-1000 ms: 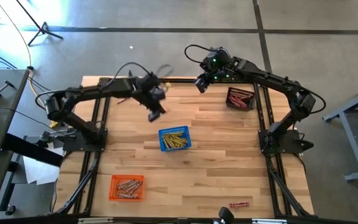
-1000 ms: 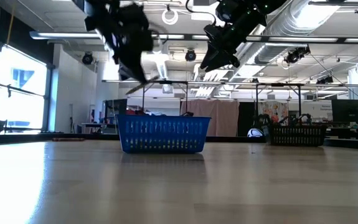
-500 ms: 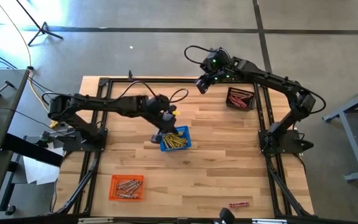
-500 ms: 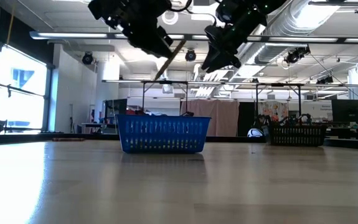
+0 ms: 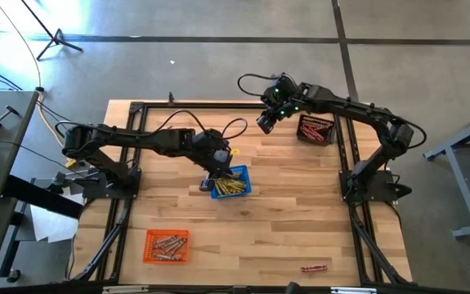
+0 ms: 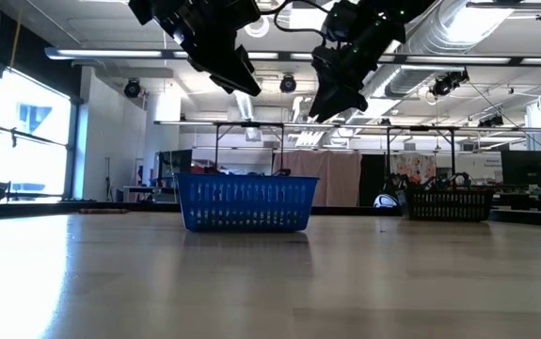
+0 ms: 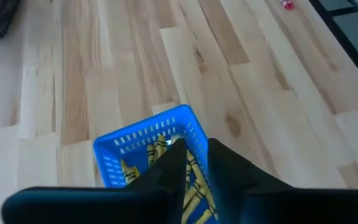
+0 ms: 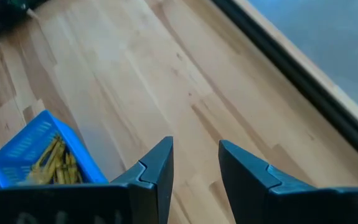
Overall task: Sort crayons
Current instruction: Put the yellow crayon into the blue basket, then put the red crayon into the black basket
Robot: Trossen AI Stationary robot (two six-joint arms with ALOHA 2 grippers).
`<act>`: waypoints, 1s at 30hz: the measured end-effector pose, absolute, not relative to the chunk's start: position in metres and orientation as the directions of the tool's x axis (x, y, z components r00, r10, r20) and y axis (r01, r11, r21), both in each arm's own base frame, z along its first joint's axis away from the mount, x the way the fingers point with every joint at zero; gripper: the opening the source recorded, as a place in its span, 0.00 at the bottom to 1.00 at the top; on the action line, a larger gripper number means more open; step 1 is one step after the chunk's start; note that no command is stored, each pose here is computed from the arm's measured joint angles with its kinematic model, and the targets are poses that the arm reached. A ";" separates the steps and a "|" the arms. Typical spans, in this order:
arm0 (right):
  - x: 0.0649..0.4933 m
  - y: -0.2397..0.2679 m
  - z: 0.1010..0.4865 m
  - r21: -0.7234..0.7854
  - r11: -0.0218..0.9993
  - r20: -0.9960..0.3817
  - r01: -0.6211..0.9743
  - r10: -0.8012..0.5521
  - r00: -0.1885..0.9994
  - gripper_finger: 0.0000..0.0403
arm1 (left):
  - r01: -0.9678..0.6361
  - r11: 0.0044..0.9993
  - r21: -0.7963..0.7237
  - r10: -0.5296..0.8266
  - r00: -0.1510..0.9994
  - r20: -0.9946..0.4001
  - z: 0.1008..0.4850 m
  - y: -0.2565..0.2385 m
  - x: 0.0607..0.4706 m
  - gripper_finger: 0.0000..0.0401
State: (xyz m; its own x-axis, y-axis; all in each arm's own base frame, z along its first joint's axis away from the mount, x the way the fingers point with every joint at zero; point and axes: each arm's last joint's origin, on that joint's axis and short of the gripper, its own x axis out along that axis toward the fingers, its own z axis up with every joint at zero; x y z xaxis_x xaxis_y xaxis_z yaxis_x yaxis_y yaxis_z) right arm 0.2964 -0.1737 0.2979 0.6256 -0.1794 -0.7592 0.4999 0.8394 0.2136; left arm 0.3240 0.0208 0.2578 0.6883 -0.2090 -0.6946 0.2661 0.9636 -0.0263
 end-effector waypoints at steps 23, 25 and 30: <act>0.303 -0.158 0.290 0.212 0.862 -0.772 0.460 -0.141 0.620 0.28 | -0.471 0.874 0.119 0.211 0.147 -0.966 0.226 0.156 0.219 0.19; 0.303 -0.158 0.290 0.204 0.869 -0.771 0.451 -0.141 0.621 0.28 | -0.542 0.833 0.114 0.198 0.100 -0.975 0.222 0.171 0.202 0.19; 0.304 -0.158 0.290 0.188 0.882 -0.766 0.431 -0.143 0.627 0.28 | -0.661 0.743 0.106 0.181 0.047 -0.982 0.212 0.197 0.169 0.19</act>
